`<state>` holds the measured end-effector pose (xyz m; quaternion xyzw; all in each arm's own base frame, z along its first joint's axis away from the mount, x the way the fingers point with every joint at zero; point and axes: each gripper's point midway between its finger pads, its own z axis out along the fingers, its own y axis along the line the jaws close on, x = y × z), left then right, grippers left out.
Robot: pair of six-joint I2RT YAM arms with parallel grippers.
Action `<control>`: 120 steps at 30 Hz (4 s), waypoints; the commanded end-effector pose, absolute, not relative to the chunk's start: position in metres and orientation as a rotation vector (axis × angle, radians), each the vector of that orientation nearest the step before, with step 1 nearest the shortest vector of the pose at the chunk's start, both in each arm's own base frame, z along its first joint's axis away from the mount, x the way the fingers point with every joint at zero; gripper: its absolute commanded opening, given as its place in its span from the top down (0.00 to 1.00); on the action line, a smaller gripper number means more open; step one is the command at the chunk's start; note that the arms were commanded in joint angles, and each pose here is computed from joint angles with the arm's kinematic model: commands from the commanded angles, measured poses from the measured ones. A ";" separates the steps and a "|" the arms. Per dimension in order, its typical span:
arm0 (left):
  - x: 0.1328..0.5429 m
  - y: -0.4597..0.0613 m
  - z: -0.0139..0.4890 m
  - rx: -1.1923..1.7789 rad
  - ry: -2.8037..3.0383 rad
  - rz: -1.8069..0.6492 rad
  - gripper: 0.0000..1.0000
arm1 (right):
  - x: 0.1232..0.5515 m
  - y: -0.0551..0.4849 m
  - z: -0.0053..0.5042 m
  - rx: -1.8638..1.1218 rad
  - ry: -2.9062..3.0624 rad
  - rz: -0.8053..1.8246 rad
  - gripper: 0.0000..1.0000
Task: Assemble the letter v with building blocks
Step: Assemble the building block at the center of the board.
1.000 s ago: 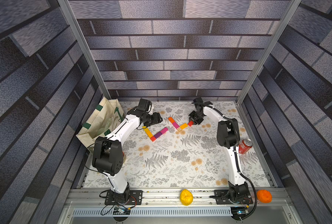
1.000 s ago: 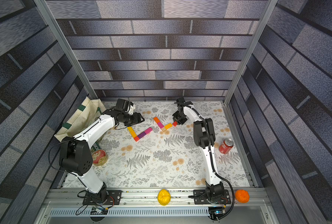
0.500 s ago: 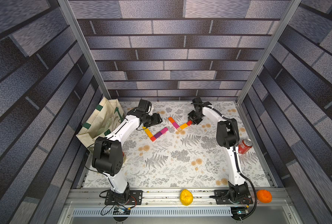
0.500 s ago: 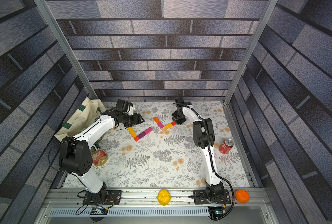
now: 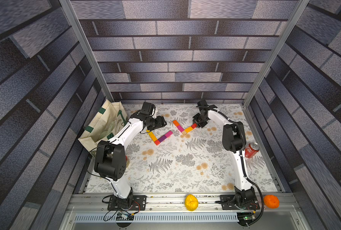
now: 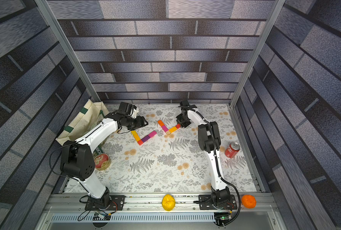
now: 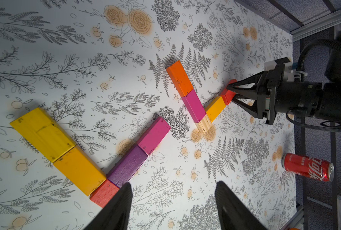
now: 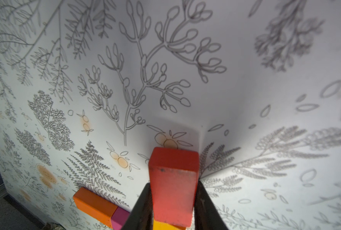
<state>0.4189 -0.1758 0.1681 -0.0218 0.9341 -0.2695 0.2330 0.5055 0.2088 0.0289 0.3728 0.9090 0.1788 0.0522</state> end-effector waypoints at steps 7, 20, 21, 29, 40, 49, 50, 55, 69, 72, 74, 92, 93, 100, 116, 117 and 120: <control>0.413 -0.174 0.180 -0.066 2.539 -0.761 0.29 | 0.475 0.203 -0.020 1.245 2.852 0.397 0.63; 0.410 -0.172 0.180 -0.072 2.545 -0.754 0.29 | 0.475 0.202 -0.015 1.240 2.839 0.410 0.41; 0.410 -0.172 0.181 -0.072 2.544 -0.755 0.29 | 0.474 0.201 -0.015 1.241 2.836 0.411 0.39; 0.408 -0.174 0.183 -0.067 2.542 -0.762 0.29 | 0.466 0.197 -0.004 1.200 2.819 0.435 0.28; 0.404 -0.181 0.189 -0.047 2.544 -0.757 0.29 | 0.443 0.192 0.032 1.005 2.826 0.501 0.14; 0.408 -0.200 0.198 0.005 2.551 -0.764 0.29 | 0.443 0.196 0.082 0.768 2.793 0.681 0.12; 0.408 -0.202 0.198 0.010 2.554 -0.765 0.29 | 0.446 0.196 0.086 0.731 2.790 0.697 0.12; 0.412 -0.212 0.200 0.030 2.562 -0.771 0.29 | 0.467 0.191 0.090 0.580 2.813 0.705 0.13; 0.429 -0.232 0.196 0.052 2.598 -0.757 0.33 | 0.535 0.199 0.066 0.270 2.801 0.914 0.36; 0.430 -0.235 0.194 0.053 2.608 -0.754 0.34 | 0.540 0.197 0.061 0.251 2.798 0.922 0.39; 0.430 -0.237 0.193 0.050 2.613 -0.751 0.34 | 0.541 0.195 0.057 0.254 2.800 0.924 0.39; 0.425 -0.245 0.188 0.050 2.628 -0.740 0.35 | 0.532 0.194 0.029 0.281 2.846 0.939 0.42; 0.424 -0.245 0.189 0.050 2.625 -0.741 0.35 | 0.532 0.193 0.029 0.285 2.847 0.937 0.42; 0.424 -0.246 0.188 0.050 2.628 -0.746 0.35 | 0.532 0.189 0.025 0.294 2.861 0.894 0.42; 0.450 -0.262 0.182 0.106 2.631 -0.749 0.62 | 0.537 0.187 0.018 0.306 2.874 0.866 0.44; 0.456 -0.266 0.180 0.120 2.634 -0.751 0.64 | 0.537 0.188 0.019 0.307 2.870 0.873 0.47; 0.472 -0.281 0.177 0.172 2.631 -0.757 0.67 | 0.538 0.188 0.021 0.317 2.861 0.877 0.50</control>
